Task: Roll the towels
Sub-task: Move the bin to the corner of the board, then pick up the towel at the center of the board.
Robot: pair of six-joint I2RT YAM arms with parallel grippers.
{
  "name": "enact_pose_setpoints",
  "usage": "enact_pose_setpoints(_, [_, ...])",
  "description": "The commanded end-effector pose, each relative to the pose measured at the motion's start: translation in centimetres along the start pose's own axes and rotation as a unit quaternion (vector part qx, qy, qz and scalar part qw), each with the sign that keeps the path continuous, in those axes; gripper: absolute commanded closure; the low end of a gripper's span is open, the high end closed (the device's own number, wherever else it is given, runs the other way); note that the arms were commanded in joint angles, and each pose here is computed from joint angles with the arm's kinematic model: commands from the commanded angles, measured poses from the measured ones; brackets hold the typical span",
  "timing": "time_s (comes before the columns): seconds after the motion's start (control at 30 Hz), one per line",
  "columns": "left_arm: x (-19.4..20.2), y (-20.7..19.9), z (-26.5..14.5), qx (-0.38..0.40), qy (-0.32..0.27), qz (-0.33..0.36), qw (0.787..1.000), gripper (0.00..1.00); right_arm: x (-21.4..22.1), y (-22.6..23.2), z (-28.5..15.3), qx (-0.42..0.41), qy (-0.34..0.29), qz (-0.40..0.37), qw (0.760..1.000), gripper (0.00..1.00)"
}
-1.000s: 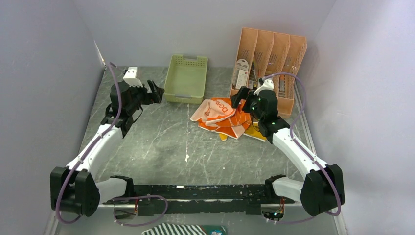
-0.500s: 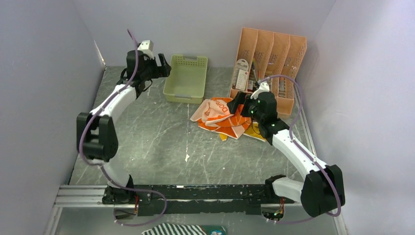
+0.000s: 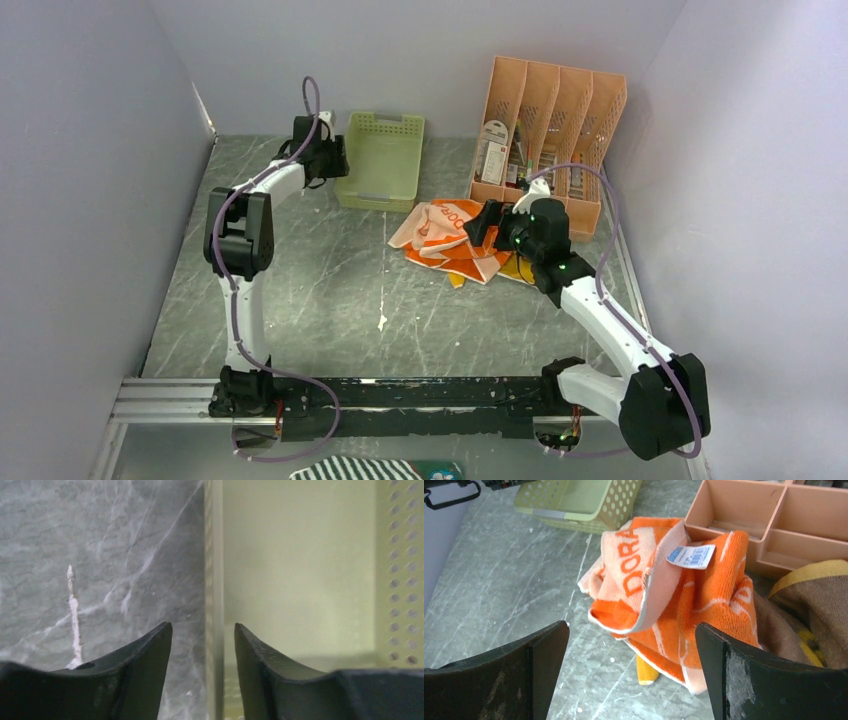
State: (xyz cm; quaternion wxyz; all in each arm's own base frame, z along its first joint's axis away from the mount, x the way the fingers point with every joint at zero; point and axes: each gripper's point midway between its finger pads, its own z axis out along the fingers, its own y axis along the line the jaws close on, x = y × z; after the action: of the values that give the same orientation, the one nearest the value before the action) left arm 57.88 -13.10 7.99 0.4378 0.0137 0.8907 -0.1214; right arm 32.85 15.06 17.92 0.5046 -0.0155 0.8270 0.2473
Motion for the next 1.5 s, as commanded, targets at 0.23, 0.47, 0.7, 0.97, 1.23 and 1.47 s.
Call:
enact_pose_setpoints(0.23, [-0.3, 9.0, -5.4, -0.093, -0.022, -0.010, 0.995, 0.91, 2.7, 0.0, 0.2, -0.017, 0.030, 0.000, 0.999, 0.00])
enact_pose_setpoints(0.47, [-3.4, 19.9, -12.0, -0.183, -0.040, -0.037, 0.982, 0.67, 5.2, 0.6, 1.2, -0.051, 0.062, 0.024, 0.997, 0.00])
enact_pose_setpoints(0.7, [-10.7, 18.4, -15.9, -0.180, -0.092, -0.021, 0.979, 0.03, 6.1, 0.5, 1.2, -0.057, 0.079, 0.013, 0.995, 0.00])
enact_pose_setpoints(0.97, [-11.7, 8.6, -14.9, -0.050, -0.114, 0.021, 0.992, 0.05, 6.6, 0.6, 0.8, -0.060, 0.079, 0.023, 0.995, 0.00])
enact_pose_setpoints(1.23, [-6.3, 3.6, -6.1, -0.002, -0.053, 0.028, 0.998, 0.17, 6.4, 0.5, -0.8, -0.050, 0.073, 0.012, 0.996, 0.00])
enact_pose_setpoints(1.47, [-2.5, 4.6, -2.1, -0.039, -0.014, 0.037, 0.998, 0.21, 7.2, 0.0, -1.7, -0.040, 0.075, 0.017, 0.996, 0.00])
